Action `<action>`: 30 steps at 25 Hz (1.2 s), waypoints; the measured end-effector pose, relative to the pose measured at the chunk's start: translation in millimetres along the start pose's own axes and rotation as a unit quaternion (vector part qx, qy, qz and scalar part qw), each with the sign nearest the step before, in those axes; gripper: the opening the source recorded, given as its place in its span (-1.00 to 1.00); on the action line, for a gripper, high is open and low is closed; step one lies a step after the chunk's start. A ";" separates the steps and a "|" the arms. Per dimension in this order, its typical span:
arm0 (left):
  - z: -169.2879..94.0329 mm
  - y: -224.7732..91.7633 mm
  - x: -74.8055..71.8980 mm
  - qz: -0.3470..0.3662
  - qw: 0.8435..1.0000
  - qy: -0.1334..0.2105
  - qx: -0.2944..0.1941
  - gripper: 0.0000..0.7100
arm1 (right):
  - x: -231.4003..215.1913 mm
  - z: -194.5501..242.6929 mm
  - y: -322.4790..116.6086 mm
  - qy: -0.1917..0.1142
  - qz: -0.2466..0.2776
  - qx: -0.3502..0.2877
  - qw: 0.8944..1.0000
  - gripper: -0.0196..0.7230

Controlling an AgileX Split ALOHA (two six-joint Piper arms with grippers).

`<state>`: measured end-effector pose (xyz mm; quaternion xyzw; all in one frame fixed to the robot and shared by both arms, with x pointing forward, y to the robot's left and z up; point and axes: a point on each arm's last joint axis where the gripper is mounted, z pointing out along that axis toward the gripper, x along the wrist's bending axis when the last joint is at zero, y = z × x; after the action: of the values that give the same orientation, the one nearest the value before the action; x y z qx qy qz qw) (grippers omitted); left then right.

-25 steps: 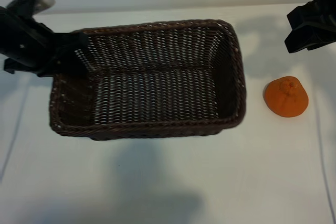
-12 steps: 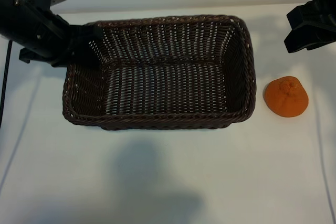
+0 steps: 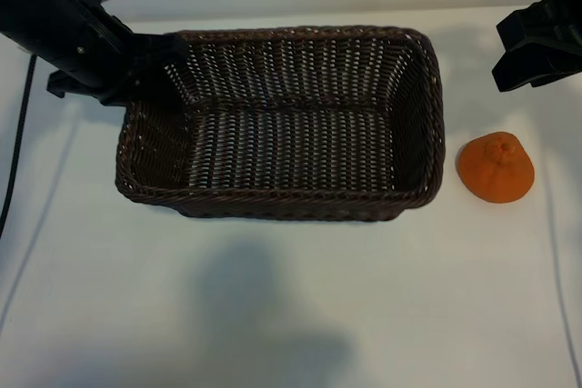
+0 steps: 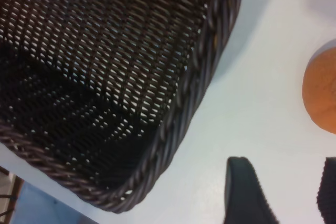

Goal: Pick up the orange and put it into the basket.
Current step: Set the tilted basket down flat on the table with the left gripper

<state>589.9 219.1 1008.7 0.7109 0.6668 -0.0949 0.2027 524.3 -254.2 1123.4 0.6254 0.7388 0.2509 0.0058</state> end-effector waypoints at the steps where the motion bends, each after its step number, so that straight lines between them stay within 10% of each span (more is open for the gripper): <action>1: 2.1 0.0 -0.6 0.002 1.000 0.000 0.003 -0.57 | 0.1 0.0 0.0 0.000 0.000 0.000 1.000 0.03; 30: 23.0 3.3 5.4 -0.004 1.000 0.003 0.027 -0.57 | 0.1 0.0 0.0 0.000 0.000 0.000 1.000 0.03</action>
<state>596.8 214.3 986.4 0.7138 0.6672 -0.1114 0.1816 524.3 -254.1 1123.4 0.6254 0.7387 0.2512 0.0056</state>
